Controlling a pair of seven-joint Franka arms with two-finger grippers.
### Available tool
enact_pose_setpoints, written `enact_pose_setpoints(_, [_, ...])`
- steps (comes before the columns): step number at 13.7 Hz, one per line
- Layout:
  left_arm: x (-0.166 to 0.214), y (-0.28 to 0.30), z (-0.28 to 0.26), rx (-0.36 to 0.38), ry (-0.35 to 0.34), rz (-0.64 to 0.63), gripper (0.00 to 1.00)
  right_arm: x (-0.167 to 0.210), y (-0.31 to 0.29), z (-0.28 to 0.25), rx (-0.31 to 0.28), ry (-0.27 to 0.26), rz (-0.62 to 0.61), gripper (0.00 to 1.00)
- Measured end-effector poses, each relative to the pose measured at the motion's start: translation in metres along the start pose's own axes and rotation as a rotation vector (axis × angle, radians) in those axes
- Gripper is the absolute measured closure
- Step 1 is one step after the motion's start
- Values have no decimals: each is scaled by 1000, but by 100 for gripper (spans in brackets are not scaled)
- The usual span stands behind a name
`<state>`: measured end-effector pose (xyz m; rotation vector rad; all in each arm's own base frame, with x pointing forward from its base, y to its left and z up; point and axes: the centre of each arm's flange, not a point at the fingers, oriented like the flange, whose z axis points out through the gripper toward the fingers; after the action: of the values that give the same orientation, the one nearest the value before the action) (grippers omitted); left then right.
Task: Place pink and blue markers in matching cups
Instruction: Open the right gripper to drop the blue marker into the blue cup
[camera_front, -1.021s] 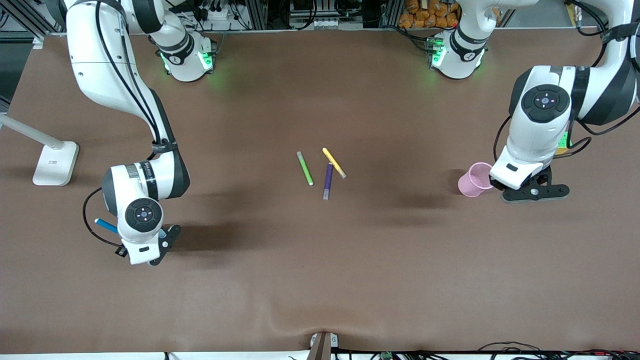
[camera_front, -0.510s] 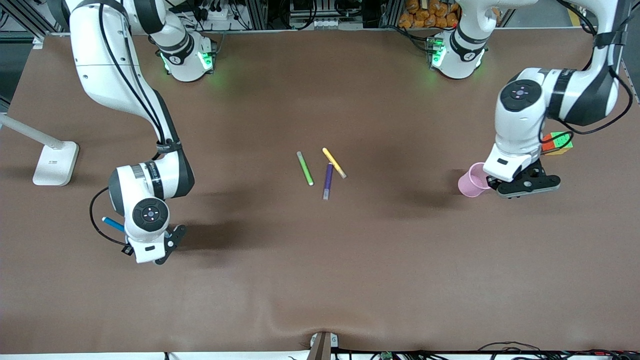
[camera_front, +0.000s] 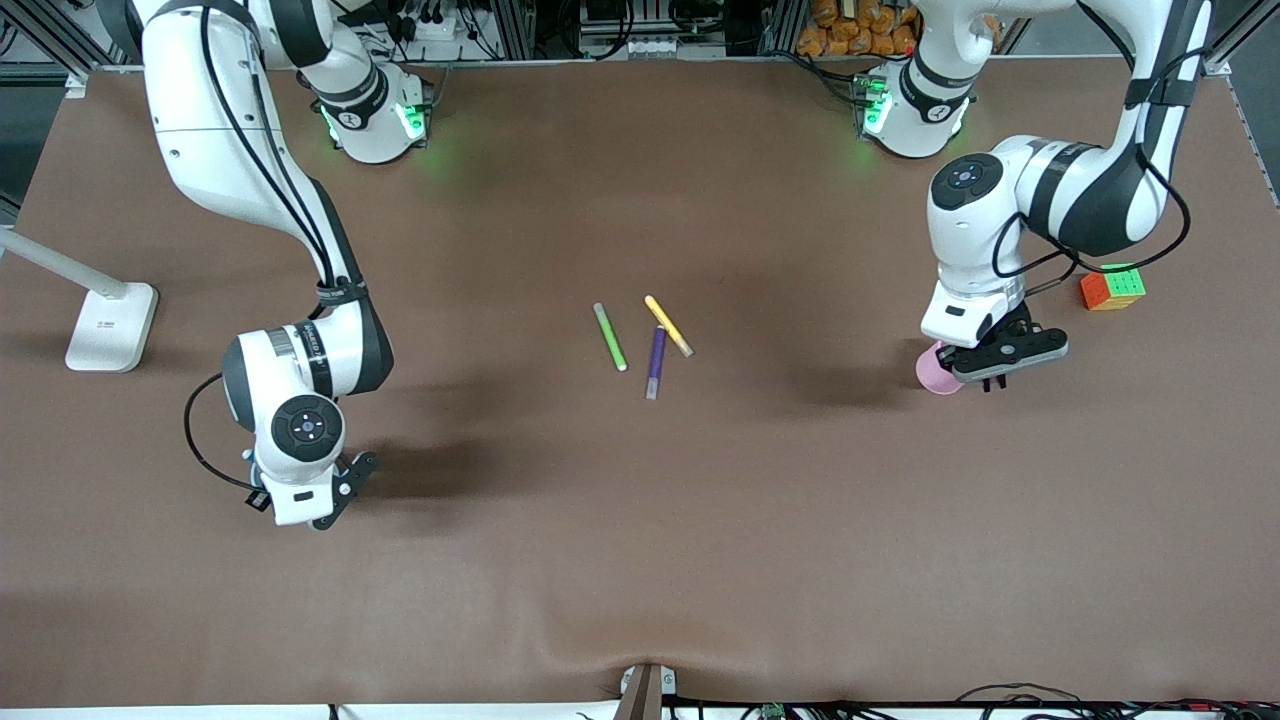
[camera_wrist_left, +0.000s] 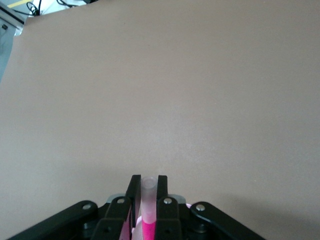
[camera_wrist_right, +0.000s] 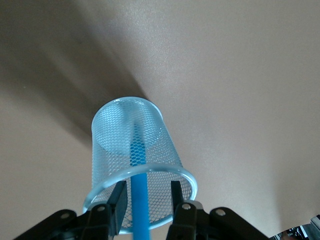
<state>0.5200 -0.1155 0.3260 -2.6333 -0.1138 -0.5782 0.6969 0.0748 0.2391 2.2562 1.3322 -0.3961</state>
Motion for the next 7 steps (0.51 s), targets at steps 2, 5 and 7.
enact_pose_setpoints(2, [-4, -2, 4, 30, 37, 5, 84, 0, 0, 0, 0, 0, 0, 55])
enact_pose_setpoints(5, [-9, 2, 9, 39, 42, -23, 84, 0, 1, -1, -1, 0, 3, 52])
enact_pose_setpoints(7, [-15, 8, 15, 37, 33, -32, 84, -4, 2, -5, 8, -14, 8, 51])
